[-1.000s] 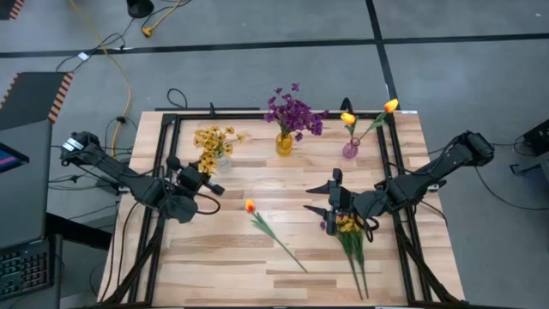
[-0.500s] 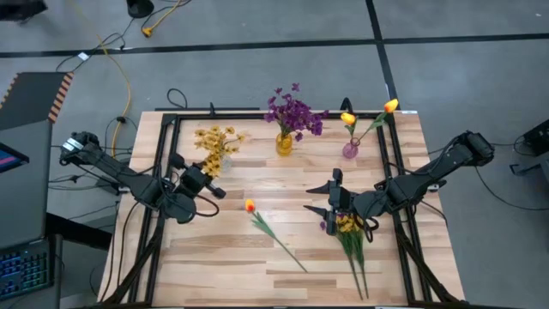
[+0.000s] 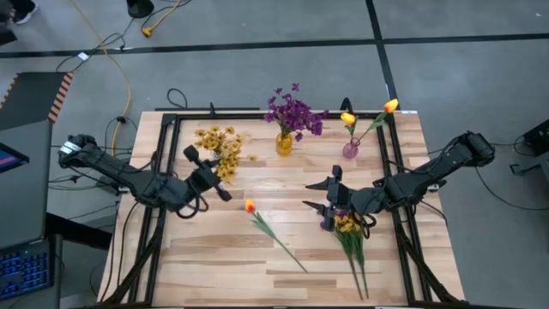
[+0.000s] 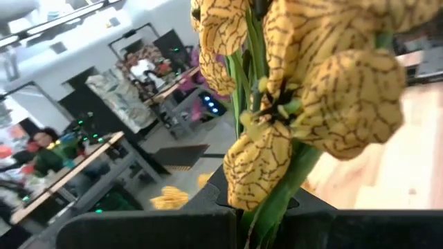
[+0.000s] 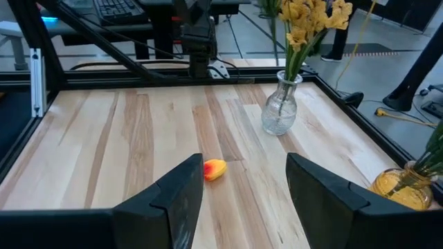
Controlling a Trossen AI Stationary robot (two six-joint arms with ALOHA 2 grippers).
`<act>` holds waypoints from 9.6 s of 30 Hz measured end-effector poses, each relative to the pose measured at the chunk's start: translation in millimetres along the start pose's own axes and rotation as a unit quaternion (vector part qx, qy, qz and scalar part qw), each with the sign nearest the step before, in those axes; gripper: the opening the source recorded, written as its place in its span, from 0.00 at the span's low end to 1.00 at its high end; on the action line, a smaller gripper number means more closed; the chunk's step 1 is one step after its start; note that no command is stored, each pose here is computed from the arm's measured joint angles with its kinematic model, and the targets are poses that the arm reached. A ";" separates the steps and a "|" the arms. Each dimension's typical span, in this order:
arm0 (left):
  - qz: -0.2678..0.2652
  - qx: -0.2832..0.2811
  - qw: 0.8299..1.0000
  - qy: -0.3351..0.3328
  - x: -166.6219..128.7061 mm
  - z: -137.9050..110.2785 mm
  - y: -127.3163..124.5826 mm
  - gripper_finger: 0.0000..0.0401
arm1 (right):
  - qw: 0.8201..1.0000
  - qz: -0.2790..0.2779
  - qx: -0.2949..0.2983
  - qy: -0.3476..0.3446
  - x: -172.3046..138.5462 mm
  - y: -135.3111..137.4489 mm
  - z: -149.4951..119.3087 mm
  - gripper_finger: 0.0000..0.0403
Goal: Sort flowers into vase by color
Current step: Put the left yellow flowers into the transparent vase, then put the yellow flowers into the transparent vase
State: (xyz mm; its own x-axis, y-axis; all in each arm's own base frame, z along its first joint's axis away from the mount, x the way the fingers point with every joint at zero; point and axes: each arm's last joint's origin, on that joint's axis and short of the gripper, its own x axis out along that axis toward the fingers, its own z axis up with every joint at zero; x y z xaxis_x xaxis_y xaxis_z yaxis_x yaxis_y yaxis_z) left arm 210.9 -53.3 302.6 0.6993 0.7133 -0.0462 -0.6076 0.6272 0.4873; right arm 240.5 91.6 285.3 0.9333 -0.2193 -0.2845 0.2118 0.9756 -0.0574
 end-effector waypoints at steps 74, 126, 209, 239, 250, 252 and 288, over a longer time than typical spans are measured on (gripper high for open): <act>0.014 -0.122 0.992 0.040 14.5 -78.4 31.7 0.00 | 1.000 -0.002 -0.003 0.017 2.9 1.1 -5.0 0.58; 0.077 -0.242 0.965 0.065 19.6 -86.3 10.2 0.00 | 1.000 -0.002 -0.003 0.017 2.8 1.1 -5.0 0.58; 0.030 -0.267 0.963 -0.003 4.0 -56.7 46.5 0.49 | 1.000 -0.002 -0.003 0.016 2.7 1.0 -4.9 0.58; 0.005 -0.179 0.983 0.030 1.9 -66.9 43.9 0.70 | 1.000 -0.002 -0.003 0.016 2.7 1.0 -4.9 0.58; -0.043 -0.112 0.993 0.017 1.4 -65.7 42.1 0.71 | 1.000 -0.002 -0.002 0.016 2.8 1.0 -4.8 0.58; -0.043 -0.097 0.994 0.015 1.0 -65.6 42.7 0.71 | 1.000 -0.002 -0.003 0.016 2.8 1.0 -4.9 0.58; -0.104 -0.061 0.989 0.086 -24.4 -27.7 74.1 0.71 | 1.000 -0.001 -0.003 0.017 2.4 1.5 -5.2 0.58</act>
State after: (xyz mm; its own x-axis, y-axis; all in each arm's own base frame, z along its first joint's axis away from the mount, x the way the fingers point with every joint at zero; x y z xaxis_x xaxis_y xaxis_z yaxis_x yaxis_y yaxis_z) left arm 138.4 -15.6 315.7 0.7458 0.6008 -0.2876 -0.5053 0.7916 0.3435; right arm 241.6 92.6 279.5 0.9221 -0.2212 -0.3174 0.2118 0.9752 -0.0642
